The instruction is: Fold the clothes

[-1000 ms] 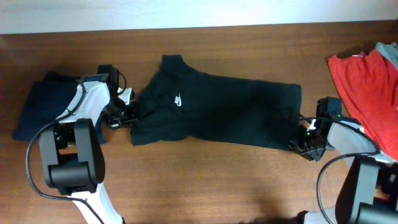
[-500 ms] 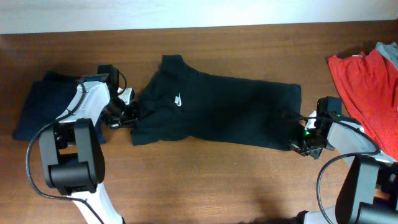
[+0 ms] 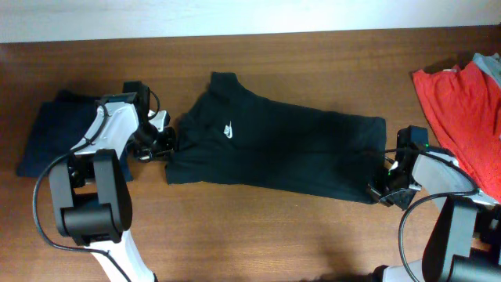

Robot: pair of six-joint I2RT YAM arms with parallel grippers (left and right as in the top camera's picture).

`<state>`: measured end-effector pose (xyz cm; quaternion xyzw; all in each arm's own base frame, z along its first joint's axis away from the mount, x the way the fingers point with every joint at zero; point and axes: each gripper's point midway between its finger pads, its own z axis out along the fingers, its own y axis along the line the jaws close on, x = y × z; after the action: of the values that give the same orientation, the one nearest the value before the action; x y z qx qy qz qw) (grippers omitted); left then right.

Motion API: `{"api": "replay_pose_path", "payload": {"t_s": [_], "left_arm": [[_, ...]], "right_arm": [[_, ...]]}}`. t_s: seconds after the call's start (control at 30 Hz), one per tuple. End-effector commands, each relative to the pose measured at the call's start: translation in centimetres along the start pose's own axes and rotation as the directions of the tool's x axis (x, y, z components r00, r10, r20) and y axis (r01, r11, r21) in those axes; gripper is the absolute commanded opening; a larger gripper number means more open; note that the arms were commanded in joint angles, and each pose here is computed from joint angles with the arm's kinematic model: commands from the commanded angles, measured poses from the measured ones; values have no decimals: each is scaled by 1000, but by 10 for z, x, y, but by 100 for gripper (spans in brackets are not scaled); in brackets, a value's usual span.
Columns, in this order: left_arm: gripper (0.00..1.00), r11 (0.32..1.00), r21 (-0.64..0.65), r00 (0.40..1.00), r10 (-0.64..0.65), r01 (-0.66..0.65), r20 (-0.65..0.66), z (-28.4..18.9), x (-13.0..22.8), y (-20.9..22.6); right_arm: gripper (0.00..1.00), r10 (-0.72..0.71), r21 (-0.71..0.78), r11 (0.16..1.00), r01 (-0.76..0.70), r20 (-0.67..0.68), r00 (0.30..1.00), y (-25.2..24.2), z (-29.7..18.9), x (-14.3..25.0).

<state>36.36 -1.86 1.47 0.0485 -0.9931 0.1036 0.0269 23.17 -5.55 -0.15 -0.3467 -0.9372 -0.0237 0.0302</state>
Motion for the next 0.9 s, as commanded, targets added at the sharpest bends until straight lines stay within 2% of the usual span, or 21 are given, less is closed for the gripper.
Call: {"api": "replay_pose_path", "payload": {"t_s": [0.0,0.2,0.27,0.3,0.33,0.37,0.4,0.47,0.53,0.7,0.8,0.87], "left_arm": [[1,1000,6,1000,19,-19,18,-8,-9,-2],[1,999,-22,999,44,-44,1,-29,-10,-2],[6,998,-44,999,43,-44,-4,-38,-11,0],[12,998,-51,999,42,-43,-9,-43,-10,0],[23,998,-51,999,41,-42,-14,-47,-9,-1],[29,998,-51,999,40,-41,-19,-50,-9,-1],[31,998,-51,999,39,-40,-23,-54,-8,-2],[34,998,-52,999,39,-40,-28,-62,-7,-3],[36,998,-51,999,40,-41,-23,-69,-9,-5],[39,998,-19,995,65,-64,69,-97,-30,-19],[48,974,71,964,202,-216,171,-114,-49,-50],[51,949,99,932,269,-300,242,-121,-62,-68]], "right_arm": [[4,31,63,997,-35,55,998,-10,-3,-13],[4,5,35,999,-7,69,998,-4,-5,-18],[6,-33,2,999,33,66,997,3,-9,-19],[14,-36,-10,999,37,59,998,5,-12,-18],[24,-36,-11,999,36,54,998,6,-15,-18],[38,-33,-8,999,33,50,998,6,-20,-17],[44,-30,-6,1000,30,44,999,6,-26,-17],[50,-13,-7,1000,13,49,999,8,-41,-20],[51,-9,-16,1000,10,70,998,11,-59,-25],[57,-12,-57,998,20,151,988,23,-112,-41],[68,-22,-84,996,40,204,979,31,-138,-52],[76,-98,-138,981,136,255,962,46,-152,-62]]}}
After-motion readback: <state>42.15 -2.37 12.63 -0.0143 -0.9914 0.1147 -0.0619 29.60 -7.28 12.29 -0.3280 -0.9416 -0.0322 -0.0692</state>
